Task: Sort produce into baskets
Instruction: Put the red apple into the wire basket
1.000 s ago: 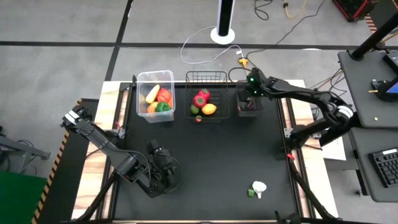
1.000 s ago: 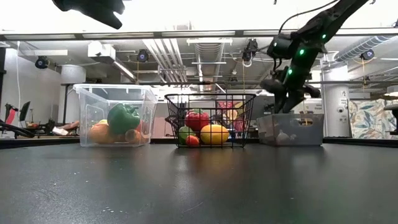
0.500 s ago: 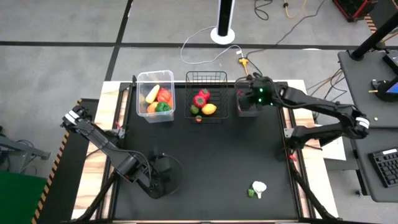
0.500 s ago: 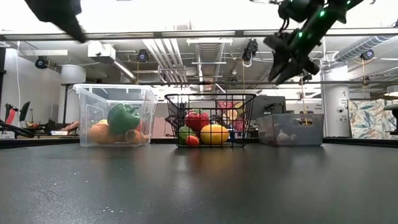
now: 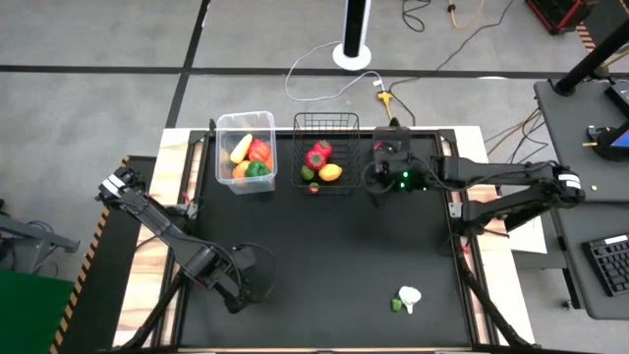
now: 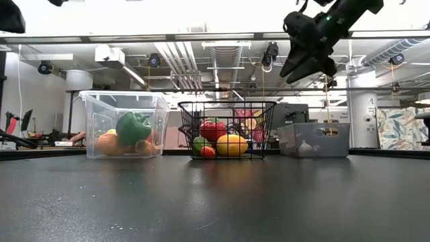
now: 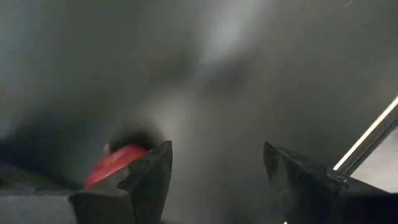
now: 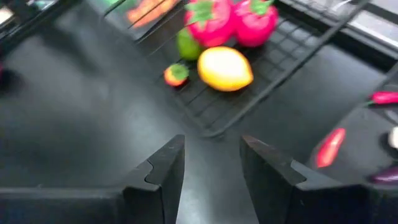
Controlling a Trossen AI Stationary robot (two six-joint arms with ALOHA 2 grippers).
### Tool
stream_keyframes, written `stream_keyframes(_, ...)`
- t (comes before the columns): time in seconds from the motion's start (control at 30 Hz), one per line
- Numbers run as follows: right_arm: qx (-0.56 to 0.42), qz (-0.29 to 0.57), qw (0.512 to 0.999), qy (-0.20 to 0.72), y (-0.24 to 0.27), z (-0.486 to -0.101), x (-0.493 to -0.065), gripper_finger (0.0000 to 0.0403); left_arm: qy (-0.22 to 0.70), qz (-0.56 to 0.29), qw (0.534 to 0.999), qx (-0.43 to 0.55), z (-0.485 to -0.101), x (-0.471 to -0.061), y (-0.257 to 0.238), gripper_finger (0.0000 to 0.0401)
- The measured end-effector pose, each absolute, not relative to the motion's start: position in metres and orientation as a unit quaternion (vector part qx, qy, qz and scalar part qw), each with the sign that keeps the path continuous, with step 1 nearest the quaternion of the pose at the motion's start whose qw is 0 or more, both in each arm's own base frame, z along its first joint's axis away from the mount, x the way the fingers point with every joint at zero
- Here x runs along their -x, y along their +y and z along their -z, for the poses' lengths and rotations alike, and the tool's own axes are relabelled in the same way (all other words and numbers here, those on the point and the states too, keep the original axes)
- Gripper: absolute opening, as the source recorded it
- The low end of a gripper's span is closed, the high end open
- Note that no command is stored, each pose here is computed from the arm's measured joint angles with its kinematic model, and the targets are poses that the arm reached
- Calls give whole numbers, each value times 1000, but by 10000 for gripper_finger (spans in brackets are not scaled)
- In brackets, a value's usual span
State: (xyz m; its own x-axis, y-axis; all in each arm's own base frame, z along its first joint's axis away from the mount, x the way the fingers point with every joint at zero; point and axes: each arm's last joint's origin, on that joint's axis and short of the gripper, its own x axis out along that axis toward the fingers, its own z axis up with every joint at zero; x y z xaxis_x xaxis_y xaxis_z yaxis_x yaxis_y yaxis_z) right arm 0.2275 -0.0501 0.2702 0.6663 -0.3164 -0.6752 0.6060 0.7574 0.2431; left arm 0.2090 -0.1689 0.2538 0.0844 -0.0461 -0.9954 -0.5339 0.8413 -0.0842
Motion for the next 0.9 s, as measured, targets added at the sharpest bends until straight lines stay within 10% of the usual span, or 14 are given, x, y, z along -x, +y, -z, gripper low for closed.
stream_keyframes(0.9, -204, 193, 905, 320, 14, -270, -233, 166, 689, -340, 605, 211, -243, -180, -155, 236)
